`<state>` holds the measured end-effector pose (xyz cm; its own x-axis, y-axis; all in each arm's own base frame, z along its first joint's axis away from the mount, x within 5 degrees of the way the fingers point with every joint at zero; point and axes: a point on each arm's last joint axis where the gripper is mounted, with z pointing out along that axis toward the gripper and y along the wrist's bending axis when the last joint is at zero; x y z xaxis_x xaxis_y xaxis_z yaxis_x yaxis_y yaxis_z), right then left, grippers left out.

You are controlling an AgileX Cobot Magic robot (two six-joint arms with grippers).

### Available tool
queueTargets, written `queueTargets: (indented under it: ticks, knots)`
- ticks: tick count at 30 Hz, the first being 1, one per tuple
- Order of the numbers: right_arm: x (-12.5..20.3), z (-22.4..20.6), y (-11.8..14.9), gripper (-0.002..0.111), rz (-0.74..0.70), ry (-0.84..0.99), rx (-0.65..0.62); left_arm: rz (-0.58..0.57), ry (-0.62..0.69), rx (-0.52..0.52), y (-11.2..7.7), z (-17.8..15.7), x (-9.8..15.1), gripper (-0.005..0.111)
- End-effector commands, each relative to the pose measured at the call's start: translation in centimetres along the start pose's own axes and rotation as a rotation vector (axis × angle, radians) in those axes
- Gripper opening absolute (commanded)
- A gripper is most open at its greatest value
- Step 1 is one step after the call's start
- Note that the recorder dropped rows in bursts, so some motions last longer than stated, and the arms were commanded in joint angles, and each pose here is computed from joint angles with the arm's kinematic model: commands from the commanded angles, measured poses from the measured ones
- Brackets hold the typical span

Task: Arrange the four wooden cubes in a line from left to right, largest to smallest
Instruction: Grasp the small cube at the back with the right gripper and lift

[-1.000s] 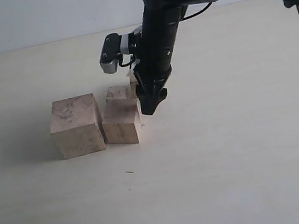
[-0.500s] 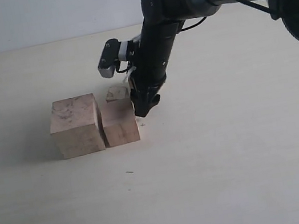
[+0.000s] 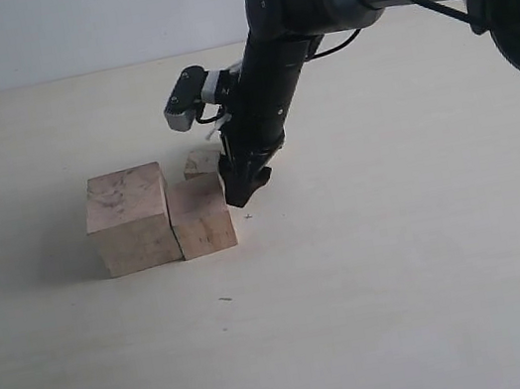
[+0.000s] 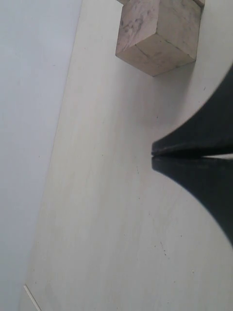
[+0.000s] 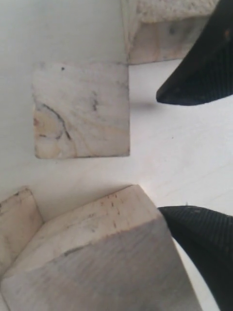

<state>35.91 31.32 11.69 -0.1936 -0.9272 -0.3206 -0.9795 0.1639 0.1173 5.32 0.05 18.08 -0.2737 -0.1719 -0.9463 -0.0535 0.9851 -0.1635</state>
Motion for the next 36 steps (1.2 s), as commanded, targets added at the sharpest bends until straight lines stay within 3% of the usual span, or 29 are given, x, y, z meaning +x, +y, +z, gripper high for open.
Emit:
queueTargets:
  ticks: [1, 20, 26, 30, 33, 36]
  knots:
    - [0.1, -0.2, 0.0, 0.058, 0.067, -0.001, -0.013, 0.003, -0.012, 0.001, 0.0, 0.0, 0.0, 0.0]
    - [0.0, -0.4, 0.8, 0.058, 0.149, 0.002, -0.1, 0.003, -0.012, 0.001, 0.0, 0.0, 0.0, 0.0]
    - [0.2, -3.0, 0.7, 0.057, 0.071, 0.059, -0.006, 0.003, -0.012, 0.001, 0.0, 0.0, 0.0, 0.0]
    - [-0.5, -6.6, -0.1, 0.054, 0.068, 0.022, 0.2, 0.003, -0.012, 0.001, 0.0, 0.0, 0.0, 0.0]
    - [-0.9, -6.7, -0.6, 0.054, 0.025, -0.015, 0.256, 0.003, -0.012, 0.001, 0.0, 0.0, 0.0, 0.0]
    - [-1.2, -6.1, -1.4, 0.065, -0.064, -0.046, 0.318, 0.003, -0.012, 0.001, 0.0, 0.0, 0.0, 0.0]
